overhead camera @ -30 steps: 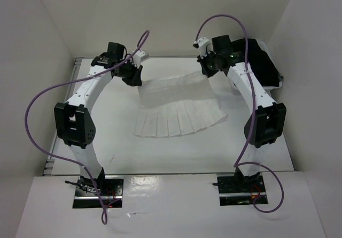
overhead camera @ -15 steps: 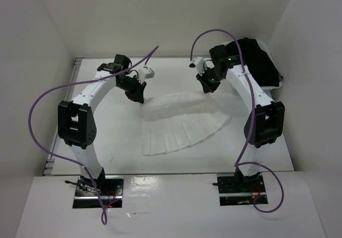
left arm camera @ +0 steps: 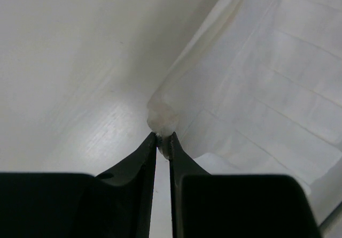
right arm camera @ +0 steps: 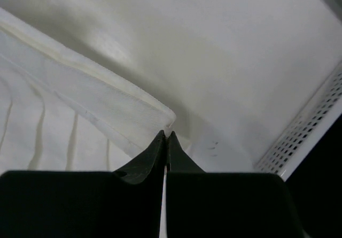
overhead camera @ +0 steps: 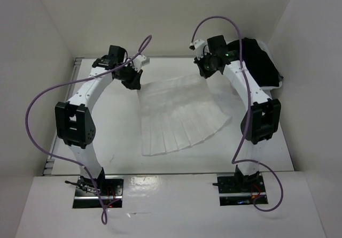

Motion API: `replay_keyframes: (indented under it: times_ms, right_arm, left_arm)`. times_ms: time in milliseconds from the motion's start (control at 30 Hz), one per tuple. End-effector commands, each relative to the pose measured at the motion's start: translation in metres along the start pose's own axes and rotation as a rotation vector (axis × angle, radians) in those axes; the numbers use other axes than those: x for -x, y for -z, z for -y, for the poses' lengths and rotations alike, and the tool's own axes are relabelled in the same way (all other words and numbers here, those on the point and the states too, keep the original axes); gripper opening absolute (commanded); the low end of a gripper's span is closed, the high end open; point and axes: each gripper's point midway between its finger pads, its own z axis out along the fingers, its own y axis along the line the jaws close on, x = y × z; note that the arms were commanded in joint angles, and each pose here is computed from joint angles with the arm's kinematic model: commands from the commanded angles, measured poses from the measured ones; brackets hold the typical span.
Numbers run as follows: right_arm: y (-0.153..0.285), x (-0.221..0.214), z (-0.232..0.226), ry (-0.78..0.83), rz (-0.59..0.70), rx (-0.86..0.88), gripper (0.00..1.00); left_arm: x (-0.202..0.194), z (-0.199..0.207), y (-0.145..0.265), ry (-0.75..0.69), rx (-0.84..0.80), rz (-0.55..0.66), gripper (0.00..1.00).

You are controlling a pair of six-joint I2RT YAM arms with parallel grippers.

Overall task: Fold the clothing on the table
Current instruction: Fold the skirt

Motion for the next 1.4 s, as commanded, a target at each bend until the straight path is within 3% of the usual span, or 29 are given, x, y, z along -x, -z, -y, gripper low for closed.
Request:
replay_keyframes:
  times_ms: [0,200,367,467,733,833,967,1167,1267,1367]
  right_arm:
    - [0.017,0.065,0.050,-0.044,0.175,-0.246,0.00]
    - [0.026,0.118,0.076,-0.097,0.299,-0.379,0.00]
    - [0.040,0.156,0.087,-0.153,0.400,-0.449,0.00]
    - [0.039,0.157,0.083,-0.166,0.391,-0.446,0.00]
    - [0.008,0.089,0.045,0.036,0.143,-0.415,0.00]
    - [-0.025,0.030,0.040,0.088,-0.010,-0.418,0.00]
    - [-0.049,-0.012,0.036,0.139,-0.092,-0.424,0.00]
    - [-0.073,-0.041,0.037,0.129,-0.119,-0.413,0.00]
    - [-0.081,-0.047,0.035,0.130,-0.125,-0.400,0.00]
    - [-0.084,-0.050,0.034,0.131,-0.133,-0.396,0.00]
  left_arm:
    - [0.029,-0.045,0.024,0.038,0.221,0.065,0.01]
    - [0.076,-0.078,0.051,0.020,0.416,0.167,0.01]
    - [0.092,-0.080,0.053,0.024,0.433,0.201,0.00]
    - [0.083,-0.072,0.052,0.029,0.404,0.187,0.00]
    - [0.022,-0.043,0.021,0.004,0.281,0.044,0.00]
    - [0.009,-0.037,0.011,0.004,0.272,0.021,0.00]
    - [-0.003,-0.015,-0.012,-0.003,0.246,-0.023,0.01]
    - [-0.010,-0.001,-0.043,-0.044,0.264,-0.073,0.03]
    - [-0.021,0.007,-0.052,-0.056,0.260,-0.104,0.08]
    - [-0.031,0.010,-0.060,-0.058,0.258,-0.130,0.29]
